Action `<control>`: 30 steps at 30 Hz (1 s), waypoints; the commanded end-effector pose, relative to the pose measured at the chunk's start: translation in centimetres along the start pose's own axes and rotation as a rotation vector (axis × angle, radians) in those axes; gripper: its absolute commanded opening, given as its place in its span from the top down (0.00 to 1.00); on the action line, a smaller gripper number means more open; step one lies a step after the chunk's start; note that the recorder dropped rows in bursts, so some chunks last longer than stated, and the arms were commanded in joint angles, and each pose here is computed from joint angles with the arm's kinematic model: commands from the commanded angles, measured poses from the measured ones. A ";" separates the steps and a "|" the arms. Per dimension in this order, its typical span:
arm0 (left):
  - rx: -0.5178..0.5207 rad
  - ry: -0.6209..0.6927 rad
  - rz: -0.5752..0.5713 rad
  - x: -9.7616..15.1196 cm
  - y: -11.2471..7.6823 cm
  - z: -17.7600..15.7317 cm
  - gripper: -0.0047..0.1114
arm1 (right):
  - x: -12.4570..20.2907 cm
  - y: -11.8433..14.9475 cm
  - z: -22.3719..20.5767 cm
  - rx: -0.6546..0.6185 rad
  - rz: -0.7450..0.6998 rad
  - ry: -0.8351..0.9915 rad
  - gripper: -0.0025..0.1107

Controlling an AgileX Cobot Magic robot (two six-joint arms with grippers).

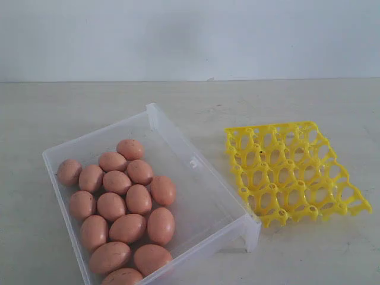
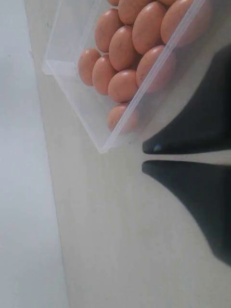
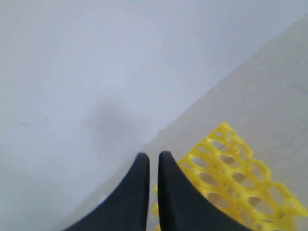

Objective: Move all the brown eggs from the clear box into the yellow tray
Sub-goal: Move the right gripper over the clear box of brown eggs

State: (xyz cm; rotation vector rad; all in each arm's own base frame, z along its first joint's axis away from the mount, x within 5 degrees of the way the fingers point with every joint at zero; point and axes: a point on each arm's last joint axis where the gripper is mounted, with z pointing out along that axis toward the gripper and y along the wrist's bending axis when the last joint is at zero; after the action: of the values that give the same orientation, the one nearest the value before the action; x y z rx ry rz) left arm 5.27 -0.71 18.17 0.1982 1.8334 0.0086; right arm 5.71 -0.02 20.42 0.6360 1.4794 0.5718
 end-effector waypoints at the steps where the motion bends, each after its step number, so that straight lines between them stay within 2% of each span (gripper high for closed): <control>1: 0.007 -0.005 -0.004 0.0 -0.1 0.0 0.92 | -0.3 0.2 -0.1 -0.024 0.204 -0.031 0.97; 3: 0.007 -0.005 -0.004 0.0 -0.1 0.0 0.92 | -0.3 0.2 -0.1 -0.024 0.215 -0.025 0.97; 5: 0.007 -0.005 -0.004 0.0 -0.1 0.0 0.92 | -1.1 0.2 -0.1 -0.038 0.224 -0.116 0.97; 8: 0.007 -0.005 -0.004 0.0 -0.1 0.0 0.92 | -4.4 0.3 -1.2 -0.111 0.321 -0.489 0.97; 10: 0.007 -0.005 -0.004 0.0 -0.1 0.0 0.92 | -6.8 1.1 -2.5 -0.165 0.297 -0.718 0.97; 11: 0.007 -0.005 -0.004 0.0 -0.1 0.0 0.92 | -7.9 1.8 -2.8 -0.163 0.272 -0.775 0.97; 14: 0.007 -0.005 -0.004 0.0 -0.1 0.0 0.92 | -10.1 4.6 -1.2 -0.109 0.097 -0.713 0.97; 15: 0.007 -0.005 -0.004 0.0 -0.1 0.0 0.92 | -11.0 6.8 1.2 -0.079 -0.088 -0.550 0.97; 16: 0.007 -0.005 -0.004 0.0 -0.1 0.0 0.92 | -11.3 8.0 2.8 -0.068 -0.185 -0.444 0.97; 17: 0.007 -0.005 -0.004 0.0 -0.1 0.0 0.92 | -12.3 10.2 5.9 -0.038 -0.354 -0.244 0.97; 18: 0.007 -0.005 -0.004 0.0 -0.1 0.0 0.92 | -12.5 10.8 7.8 -0.004 -0.428 -0.120 0.97; 19: 0.007 -0.005 -0.004 0.0 -0.1 0.0 0.92 | -12.5 11.5 11.6 0.068 -0.507 0.111 0.97; 20: 0.007 -0.005 -0.004 0.0 -0.1 0.0 0.92 | -12.3 11.9 13.4 0.094 -0.551 0.225 0.97; 21: 0.007 -0.005 -0.004 0.0 -0.1 0.0 0.92 | -11.2 12.4 16.5 0.106 -0.662 0.452 0.97; 22: 0.007 -0.005 -0.004 0.0 -0.1 0.0 0.92 | -10.4 12.7 18.0 0.097 -0.709 0.567 0.97; 24: 0.007 -0.005 -0.004 0.0 -0.1 0.0 0.92 | -6.0 14.1 22.5 -0.024 -0.797 0.966 0.97; 26: 0.007 -0.005 -0.004 0.0 -0.1 0.0 0.92 | -1.6 15.1 24.3 -0.127 -0.818 1.256 0.97; 28: 0.007 -0.005 -0.004 0.0 -0.1 0.0 0.92 | 2.7 16.2 25.5 -0.189 -0.806 1.420 0.97; 30: 0.007 -0.005 -0.004 0.0 -0.1 0.0 0.92 | 7.3 17.1 25.8 -0.247 -0.802 1.505 0.97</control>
State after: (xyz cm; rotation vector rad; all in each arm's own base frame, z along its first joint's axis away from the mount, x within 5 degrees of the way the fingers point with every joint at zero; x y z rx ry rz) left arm 5.27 -0.71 18.17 0.1982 1.8334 0.0086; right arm 32.23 13.50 28.38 -0.7404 2.7133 0.4953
